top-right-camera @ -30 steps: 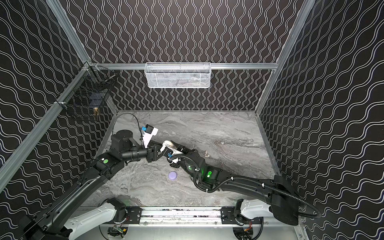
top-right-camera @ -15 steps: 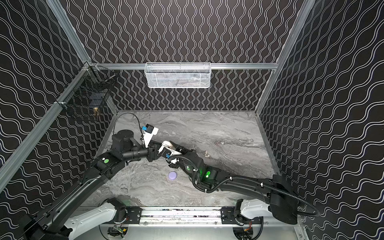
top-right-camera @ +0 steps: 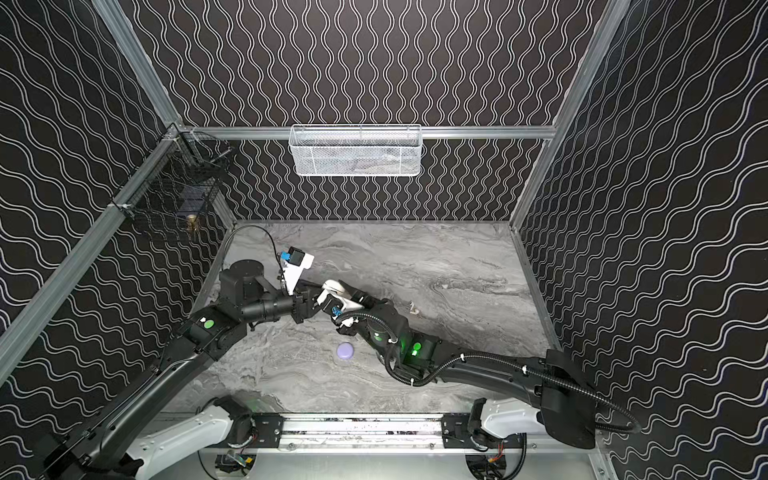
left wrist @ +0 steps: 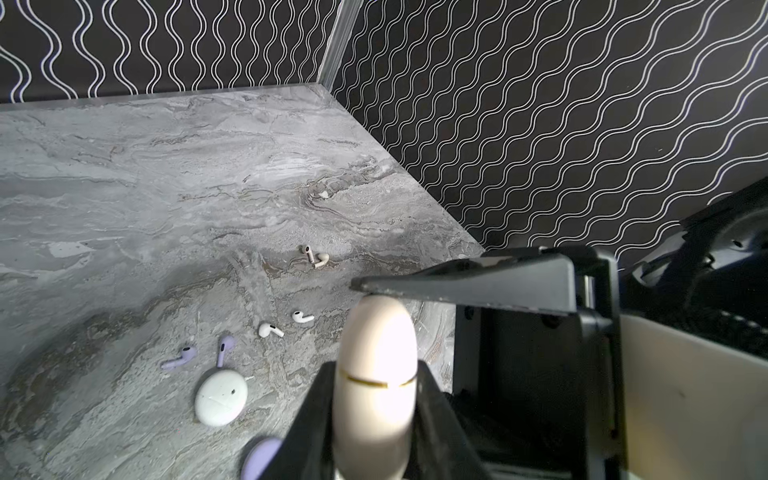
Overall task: Insert the wireless bluetooth earbuds into the charging case
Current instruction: 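Close the left gripper on the cream case held by the right gripper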
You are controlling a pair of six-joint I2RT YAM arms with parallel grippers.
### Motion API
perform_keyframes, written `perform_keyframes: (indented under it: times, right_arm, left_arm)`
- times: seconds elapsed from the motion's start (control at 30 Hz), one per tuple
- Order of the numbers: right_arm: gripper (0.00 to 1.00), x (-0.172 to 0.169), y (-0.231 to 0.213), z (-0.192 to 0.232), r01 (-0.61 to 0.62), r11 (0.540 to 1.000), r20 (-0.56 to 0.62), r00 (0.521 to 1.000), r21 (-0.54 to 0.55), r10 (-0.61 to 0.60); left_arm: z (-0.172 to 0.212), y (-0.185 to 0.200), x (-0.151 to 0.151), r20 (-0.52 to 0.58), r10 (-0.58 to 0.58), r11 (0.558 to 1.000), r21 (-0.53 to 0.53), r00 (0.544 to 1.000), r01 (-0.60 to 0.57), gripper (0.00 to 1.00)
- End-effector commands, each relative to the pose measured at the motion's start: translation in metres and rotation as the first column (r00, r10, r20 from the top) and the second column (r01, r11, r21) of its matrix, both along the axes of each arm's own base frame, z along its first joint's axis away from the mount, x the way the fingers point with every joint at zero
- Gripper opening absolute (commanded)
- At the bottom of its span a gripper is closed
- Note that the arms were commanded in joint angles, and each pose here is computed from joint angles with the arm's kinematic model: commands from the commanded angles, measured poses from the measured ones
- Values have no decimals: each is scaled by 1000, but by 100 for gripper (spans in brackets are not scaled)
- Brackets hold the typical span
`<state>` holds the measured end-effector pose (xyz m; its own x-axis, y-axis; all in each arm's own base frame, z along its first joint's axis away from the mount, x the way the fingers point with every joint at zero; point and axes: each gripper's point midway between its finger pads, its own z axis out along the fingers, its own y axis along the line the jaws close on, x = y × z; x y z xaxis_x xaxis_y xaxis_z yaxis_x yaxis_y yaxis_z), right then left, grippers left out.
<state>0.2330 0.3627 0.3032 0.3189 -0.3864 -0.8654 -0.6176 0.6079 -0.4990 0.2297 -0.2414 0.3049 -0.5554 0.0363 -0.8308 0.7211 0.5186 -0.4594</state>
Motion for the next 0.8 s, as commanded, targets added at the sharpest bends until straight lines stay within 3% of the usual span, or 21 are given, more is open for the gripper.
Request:
perform_keyframes:
  times: [0.0, 0.2, 0.27, 0.33, 0.43, 0.5, 0.6, 0.67, 0.77]
  right_arm:
    - [13, 0, -5, 24, 9, 996, 23, 1000, 84, -11]
    - [31, -16, -2, 28, -68, 992, 16, 998, 104, 66]
    - [50, -19, -3, 28, -83, 991, 9, 997, 109, 82]
    - [66, -21, -6, 29, -89, 988, 8, 996, 123, 89]
    - [82, -28, -20, 29, -93, 983, 7, 996, 156, 93]
    - [86, -35, -33, 28, -100, 976, 1, 995, 194, 101]
    - [92, -47, -51, 24, -125, 958, -5, 991, 258, 131]
    - [93, -53, -61, 22, -138, 945, -8, 989, 296, 147]
    - [90, -54, -62, 11, -147, 945, -35, 986, 293, 165]
  left_arm:
    - [-5, -5, -11, -20, -62, 998, -4, 998, 62, 24]
    - [2, -10, -11, 11, -89, 996, -30, 996, 90, 11]
    - [6, -10, -8, 29, -76, 996, -37, 997, 77, 2]
    - [7, -8, -1, 63, -43, 998, -43, 997, 46, 0]
    - [11, -6, 11, 153, 11, 998, -63, 988, -1, 0]
    - [13, -8, 15, 240, 11, 996, -84, 971, 9, 0]
    - [-3, 2, 36, 336, 122, 992, -70, 934, -105, 0]
    - [-12, -7, 27, 462, 37, 998, -59, 886, -11, 0]
    - [-35, -7, 21, 591, 48, 996, -86, 805, 4, 0]
